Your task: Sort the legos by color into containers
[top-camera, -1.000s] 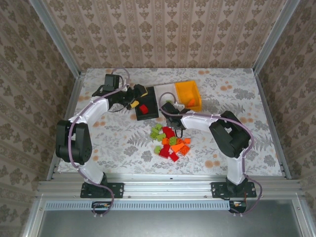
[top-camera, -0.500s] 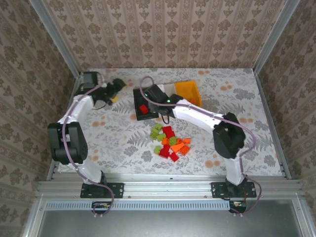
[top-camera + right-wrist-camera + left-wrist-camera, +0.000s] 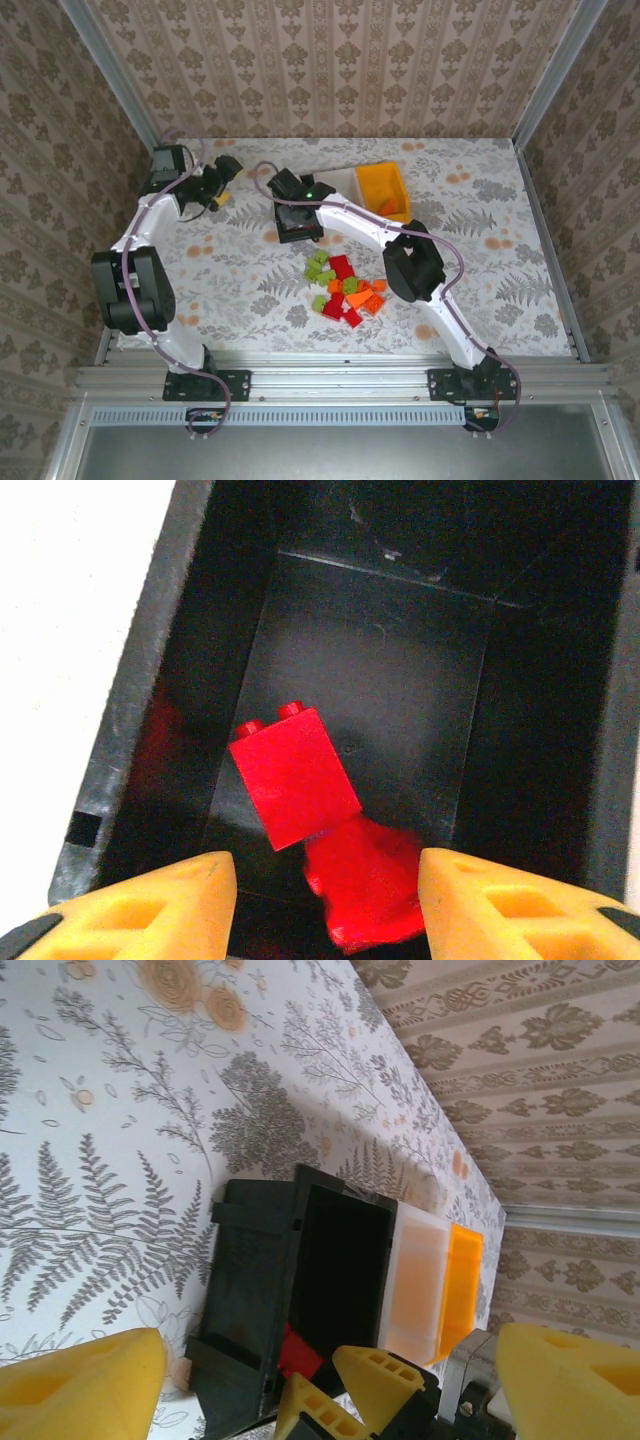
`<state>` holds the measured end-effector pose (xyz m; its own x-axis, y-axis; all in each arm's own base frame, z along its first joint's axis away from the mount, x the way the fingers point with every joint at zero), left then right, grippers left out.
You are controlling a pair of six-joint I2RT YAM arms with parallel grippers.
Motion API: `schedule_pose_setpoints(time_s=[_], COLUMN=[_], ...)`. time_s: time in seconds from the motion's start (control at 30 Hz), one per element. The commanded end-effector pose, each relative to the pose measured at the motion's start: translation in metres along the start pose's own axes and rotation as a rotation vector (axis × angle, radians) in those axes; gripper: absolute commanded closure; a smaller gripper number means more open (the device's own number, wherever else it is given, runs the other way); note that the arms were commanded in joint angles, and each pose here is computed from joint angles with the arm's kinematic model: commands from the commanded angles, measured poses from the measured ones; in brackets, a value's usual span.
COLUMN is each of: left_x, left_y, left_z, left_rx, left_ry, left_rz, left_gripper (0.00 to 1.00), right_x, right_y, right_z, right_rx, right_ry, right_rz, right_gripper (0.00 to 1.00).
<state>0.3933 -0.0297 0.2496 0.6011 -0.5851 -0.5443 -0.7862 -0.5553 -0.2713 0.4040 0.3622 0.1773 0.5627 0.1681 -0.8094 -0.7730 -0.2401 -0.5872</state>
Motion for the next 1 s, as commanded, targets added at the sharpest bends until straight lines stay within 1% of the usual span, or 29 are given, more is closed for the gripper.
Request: schedule_pose_setpoints(time_s=[0.0,0.07,0.13,0.23,0.33,0.37,0.43,0.47,0.53,0.6,0.67,0.77,0.97], left_x=[-0.002,0.001,0.005,0.018,0.037,0.045,0.061,0.069,0.082,0.090,0.095,0.099,0.099], left_y=[0.006,0.011,0.019,0.039,0.070,0.084,0.109,0.122,0.144,0.162,0.172,0.179,0.182], left_z=[-0.021,-0.026,-0.032,-0.047,-0.067,-0.074,-0.084,-0.087,-0.092,-0.096,-0.096,-0.095,-0.097], left_rx=[0.053,0.068,0.082,0.118,0.158,0.177,0.208,0.218,0.231,0.247,0.264,0.271,0.288], left_ry=[0.071,0.076,0.081,0.106,0.146,0.157,0.169,0.172,0.178,0.184,0.174,0.161,0.156], left_rz=[0.022,0.033,0.055,0.117,0.214,0.256,0.331,0.374,0.451,0.502,0.518,0.540,0.542], left_gripper=[0.12,0.12,0.12,0.12,0.12,0.12,0.12,0.12,0.12,0.12,0.12,0.12,0.12], right_x=[-0.060,-0.081,-0.098,-0.113,-0.127,-0.131,-0.135,-0.137,-0.138,-0.132,-0.128,-0.122,-0.107], right_y=[-0.026,-0.025,-0.014,0.021,0.067,0.084,0.118,0.134,0.158,0.178,0.184,0.189,0.192], right_z=[-0.004,-0.011,-0.023,-0.047,-0.075,-0.084,-0.098,-0.103,-0.111,-0.115,-0.114,-0.117,-0.127], right_rx=[0.010,0.027,0.030,0.024,0.054,0.082,0.151,0.193,0.281,0.342,0.332,0.299,0.330], right_ry=[-0.059,-0.068,-0.061,-0.020,0.023,0.033,0.055,0.059,0.068,0.046,0.034,0.071,0.100], right_rz=[-0.106,-0.133,-0.134,-0.063,0.014,0.044,0.106,0.135,0.164,0.185,0.209,0.220,0.231], right_gripper=[0.48,0.48,0.50,0.51,0.51,0.49,0.39,0.35,0.32,0.32,0.34,0.39,0.47])
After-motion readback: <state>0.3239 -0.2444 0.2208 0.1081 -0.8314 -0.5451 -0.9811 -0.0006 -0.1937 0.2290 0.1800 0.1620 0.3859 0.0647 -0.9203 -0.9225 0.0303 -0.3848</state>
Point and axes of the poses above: each hand's point on the last joint's axis, 136 mm out from that joint toward the fingers, its own x axis out along the fingers, its own z axis along the line the jaws close on, y = z × x, the point moved 10 cm from there along -x, back along the fingers, and after that the axes turned 3 degrees about x, right-handed, at the moved point
